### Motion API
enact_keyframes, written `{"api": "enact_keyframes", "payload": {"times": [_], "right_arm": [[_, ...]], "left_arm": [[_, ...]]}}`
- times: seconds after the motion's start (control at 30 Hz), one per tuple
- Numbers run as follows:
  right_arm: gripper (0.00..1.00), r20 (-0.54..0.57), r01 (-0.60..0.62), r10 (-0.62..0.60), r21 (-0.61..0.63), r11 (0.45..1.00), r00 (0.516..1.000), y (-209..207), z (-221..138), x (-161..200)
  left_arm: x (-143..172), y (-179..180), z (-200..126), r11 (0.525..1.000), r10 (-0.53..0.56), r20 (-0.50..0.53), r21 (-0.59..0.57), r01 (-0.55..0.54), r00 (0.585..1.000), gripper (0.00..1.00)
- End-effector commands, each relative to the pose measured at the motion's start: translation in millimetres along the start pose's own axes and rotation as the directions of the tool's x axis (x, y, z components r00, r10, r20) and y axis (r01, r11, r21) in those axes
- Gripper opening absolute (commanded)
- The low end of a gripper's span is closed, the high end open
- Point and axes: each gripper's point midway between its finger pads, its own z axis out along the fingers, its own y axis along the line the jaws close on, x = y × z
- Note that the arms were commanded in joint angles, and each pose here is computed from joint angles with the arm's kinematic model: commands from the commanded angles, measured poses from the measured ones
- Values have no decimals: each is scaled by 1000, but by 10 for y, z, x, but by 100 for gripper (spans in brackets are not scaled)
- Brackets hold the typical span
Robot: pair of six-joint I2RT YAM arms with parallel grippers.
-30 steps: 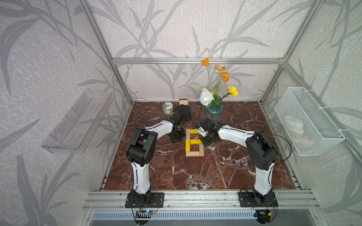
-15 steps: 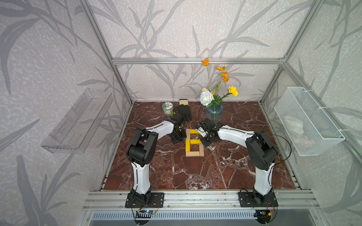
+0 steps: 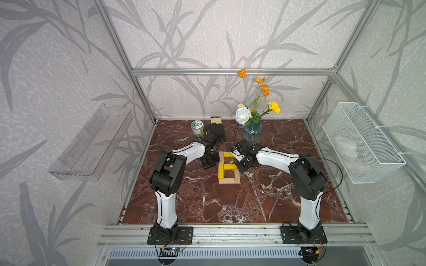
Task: Assemble the number 6 with building blocks
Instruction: Adjust the building block at the center of the board.
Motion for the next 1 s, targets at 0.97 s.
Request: {"api": "enact_keyframes", "payload": {"times": [0.97], "right_arm": [[0, -16, -7, 7, -13, 1000, 1000, 79, 79, 60]], "left_arm": [[20, -93, 13, 999, 45, -18, -7, -45, 999, 0]]}}
